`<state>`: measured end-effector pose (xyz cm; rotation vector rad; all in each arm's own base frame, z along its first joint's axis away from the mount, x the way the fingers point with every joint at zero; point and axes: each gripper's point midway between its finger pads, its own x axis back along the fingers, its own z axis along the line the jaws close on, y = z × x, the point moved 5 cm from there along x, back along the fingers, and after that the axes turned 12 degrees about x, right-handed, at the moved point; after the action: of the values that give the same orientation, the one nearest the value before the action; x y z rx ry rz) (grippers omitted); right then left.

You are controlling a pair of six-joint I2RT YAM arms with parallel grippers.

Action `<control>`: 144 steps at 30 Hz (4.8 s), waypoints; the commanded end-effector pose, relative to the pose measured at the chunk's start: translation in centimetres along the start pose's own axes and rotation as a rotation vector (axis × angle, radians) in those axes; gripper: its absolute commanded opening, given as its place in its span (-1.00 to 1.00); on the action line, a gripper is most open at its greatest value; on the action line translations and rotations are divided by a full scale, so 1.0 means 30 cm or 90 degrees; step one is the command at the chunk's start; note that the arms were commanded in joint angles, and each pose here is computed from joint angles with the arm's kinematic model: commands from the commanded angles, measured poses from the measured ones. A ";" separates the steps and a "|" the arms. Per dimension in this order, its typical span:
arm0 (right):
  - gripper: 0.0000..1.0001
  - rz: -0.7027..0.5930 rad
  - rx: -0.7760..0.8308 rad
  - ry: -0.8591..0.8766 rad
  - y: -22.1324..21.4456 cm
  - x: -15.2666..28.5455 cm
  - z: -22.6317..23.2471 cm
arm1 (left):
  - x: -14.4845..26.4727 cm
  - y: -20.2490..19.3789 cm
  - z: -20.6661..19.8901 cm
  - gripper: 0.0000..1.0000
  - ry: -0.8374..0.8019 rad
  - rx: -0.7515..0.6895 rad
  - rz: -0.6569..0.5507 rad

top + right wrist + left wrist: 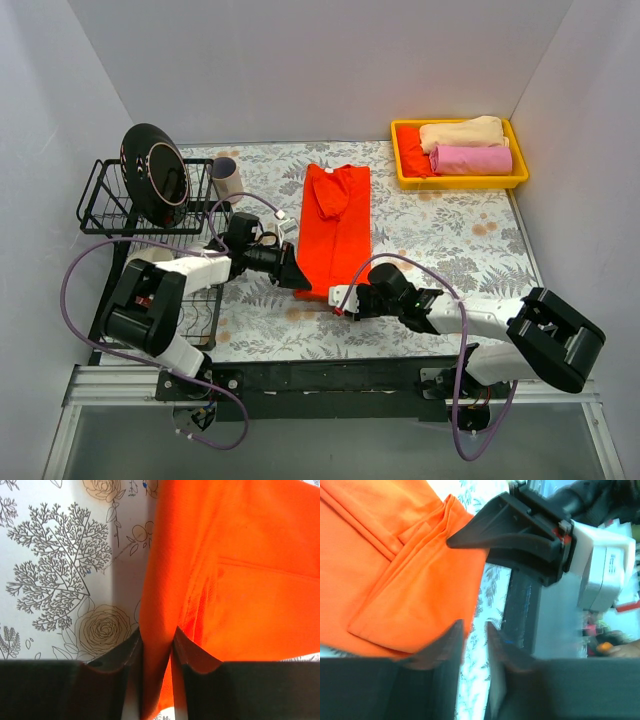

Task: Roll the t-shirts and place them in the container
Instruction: Roll the T-shirt to the center of the board.

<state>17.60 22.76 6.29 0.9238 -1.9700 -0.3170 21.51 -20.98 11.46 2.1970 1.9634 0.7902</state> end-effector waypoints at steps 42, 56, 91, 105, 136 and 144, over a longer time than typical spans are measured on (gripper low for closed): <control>-0.65 -0.113 -0.019 0.160 0.067 0.051 -0.179 | -0.057 -0.057 0.080 -1.00 0.172 -0.608 0.147; -0.67 -0.155 -0.197 0.396 0.032 0.185 -0.175 | 0.006 -0.006 0.007 -1.00 0.026 -0.274 0.245; -0.75 -0.183 -0.505 0.527 -0.215 -0.027 -0.296 | 0.002 0.160 0.258 -1.00 0.014 -0.016 0.232; -0.71 -0.121 -0.542 0.543 -0.305 -0.135 -0.319 | 0.045 0.279 0.216 -0.38 0.141 -0.127 0.112; -0.70 -0.079 -0.572 0.575 -0.360 -0.174 -0.266 | -0.082 0.010 0.195 0.06 0.213 -0.770 0.205; -0.55 -0.107 -0.521 0.545 -0.337 -0.148 -0.312 | -0.077 -0.075 0.302 -0.77 0.230 -0.677 0.327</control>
<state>30.68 21.30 4.37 0.4471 -0.7237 -0.7351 24.68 -22.47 5.57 1.6027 0.7099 1.7989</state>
